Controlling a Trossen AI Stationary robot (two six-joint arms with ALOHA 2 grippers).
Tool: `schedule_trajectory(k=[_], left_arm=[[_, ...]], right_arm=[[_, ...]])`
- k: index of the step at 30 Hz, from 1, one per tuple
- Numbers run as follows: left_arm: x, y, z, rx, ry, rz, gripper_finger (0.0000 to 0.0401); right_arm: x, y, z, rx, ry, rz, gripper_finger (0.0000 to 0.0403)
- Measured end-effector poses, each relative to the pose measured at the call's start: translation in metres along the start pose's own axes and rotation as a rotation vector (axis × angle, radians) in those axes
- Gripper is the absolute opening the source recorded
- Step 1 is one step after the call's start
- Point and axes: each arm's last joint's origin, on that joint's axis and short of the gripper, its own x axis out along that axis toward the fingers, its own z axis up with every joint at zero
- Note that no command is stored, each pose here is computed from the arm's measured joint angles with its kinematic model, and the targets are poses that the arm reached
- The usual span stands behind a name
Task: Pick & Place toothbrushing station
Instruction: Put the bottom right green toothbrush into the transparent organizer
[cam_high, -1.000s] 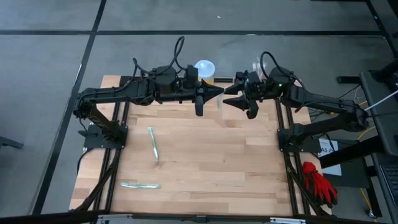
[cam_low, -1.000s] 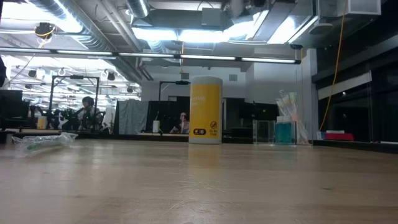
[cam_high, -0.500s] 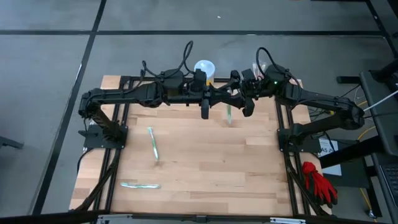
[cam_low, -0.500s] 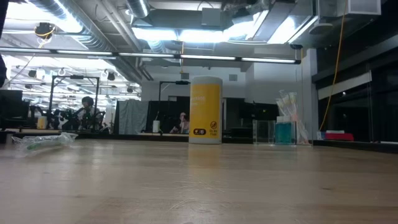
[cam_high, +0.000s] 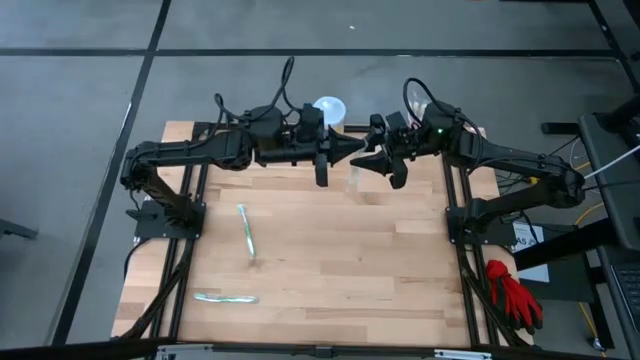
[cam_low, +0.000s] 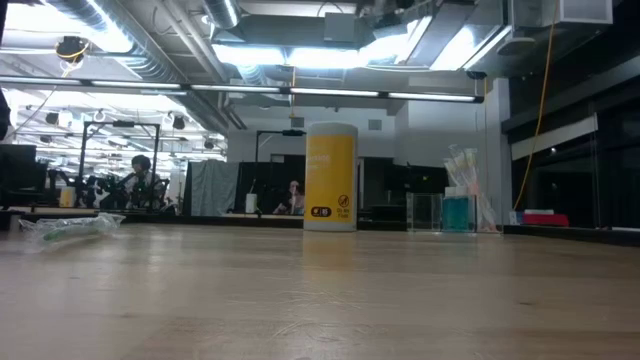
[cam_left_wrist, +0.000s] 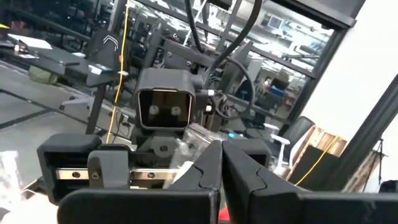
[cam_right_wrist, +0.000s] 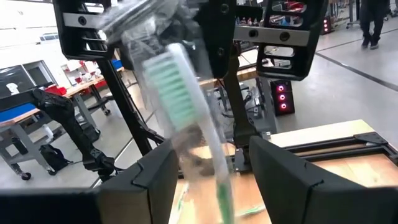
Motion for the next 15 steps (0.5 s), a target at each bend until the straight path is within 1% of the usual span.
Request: schedule_trajectory(k=[9,12,15], left_arm=[[-0.0001,-0.0019,-0.0011,-0.003,0.002,0.003,0.0002],[-0.0001,-0.0019,-0.0011,-0.003,0.001,0.004,0.0002],[-0.0001,-0.0019,-0.0011,-0.003,0.001,0.004,0.0002]], right_arm=[[0.0000,-0.0003,0.0002,0.000,-0.004,-0.011,0.0194],[0.0000,-0.0004,0.0002,0.001,-0.005,-0.014,0.0182],[0.0000,-0.0004,0.0002,0.001,-0.005,-0.013,0.0159]])
